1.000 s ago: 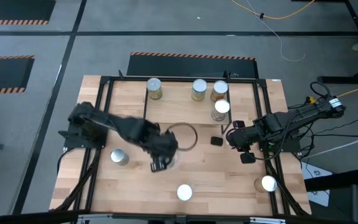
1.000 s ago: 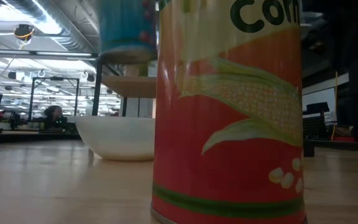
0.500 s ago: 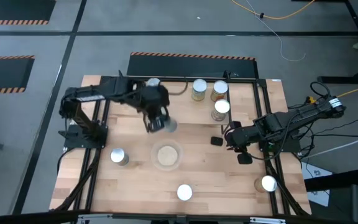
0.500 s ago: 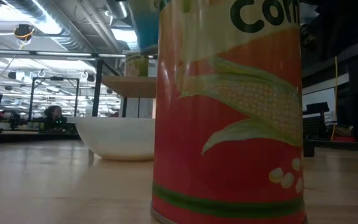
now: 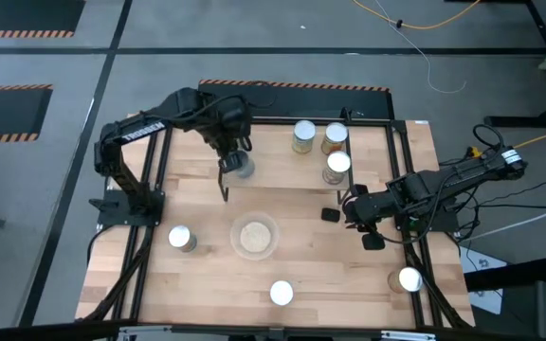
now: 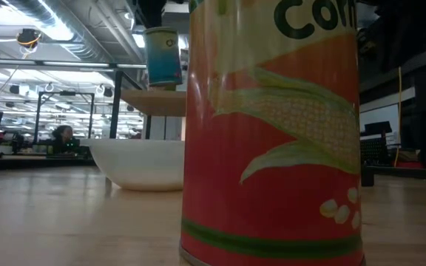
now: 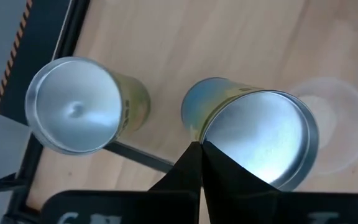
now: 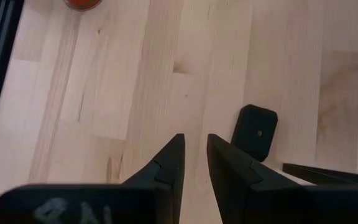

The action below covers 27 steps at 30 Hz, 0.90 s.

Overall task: Pick and place cans onto a shelf
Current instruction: Put the canned bottom cherries on the shelf

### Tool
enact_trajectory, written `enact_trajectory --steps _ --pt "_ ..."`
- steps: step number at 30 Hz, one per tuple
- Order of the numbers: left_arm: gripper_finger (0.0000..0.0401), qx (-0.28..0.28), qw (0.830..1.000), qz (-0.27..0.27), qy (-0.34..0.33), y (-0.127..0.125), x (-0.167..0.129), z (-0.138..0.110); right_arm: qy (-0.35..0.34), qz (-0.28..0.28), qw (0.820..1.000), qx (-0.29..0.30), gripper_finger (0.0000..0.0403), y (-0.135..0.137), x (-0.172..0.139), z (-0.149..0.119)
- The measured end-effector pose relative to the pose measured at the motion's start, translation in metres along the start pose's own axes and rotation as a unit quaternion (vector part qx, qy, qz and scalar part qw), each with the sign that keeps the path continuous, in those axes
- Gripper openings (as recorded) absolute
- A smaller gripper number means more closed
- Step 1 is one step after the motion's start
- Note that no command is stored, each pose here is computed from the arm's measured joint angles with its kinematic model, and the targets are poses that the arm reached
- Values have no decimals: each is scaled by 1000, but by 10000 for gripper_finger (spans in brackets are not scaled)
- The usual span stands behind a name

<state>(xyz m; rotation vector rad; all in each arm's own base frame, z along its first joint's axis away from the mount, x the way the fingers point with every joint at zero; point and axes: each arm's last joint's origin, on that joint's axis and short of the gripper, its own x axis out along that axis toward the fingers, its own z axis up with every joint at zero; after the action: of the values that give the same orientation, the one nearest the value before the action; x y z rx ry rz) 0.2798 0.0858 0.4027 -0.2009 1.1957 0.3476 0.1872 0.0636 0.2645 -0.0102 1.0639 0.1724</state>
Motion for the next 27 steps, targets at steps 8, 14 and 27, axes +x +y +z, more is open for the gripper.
enact_trajectory --steps 8,14,27 --pt "0 21 1000 3 11 4 0 -2 0 0 1000 0 74 0 0 0" --pt "0 18 1000 4 15 3 4 0 0 0 1000 0 74 0 0 0" --pt "0 20 999 3 46 4 21 7 -2 0 1000 -11 74 0 0 0"
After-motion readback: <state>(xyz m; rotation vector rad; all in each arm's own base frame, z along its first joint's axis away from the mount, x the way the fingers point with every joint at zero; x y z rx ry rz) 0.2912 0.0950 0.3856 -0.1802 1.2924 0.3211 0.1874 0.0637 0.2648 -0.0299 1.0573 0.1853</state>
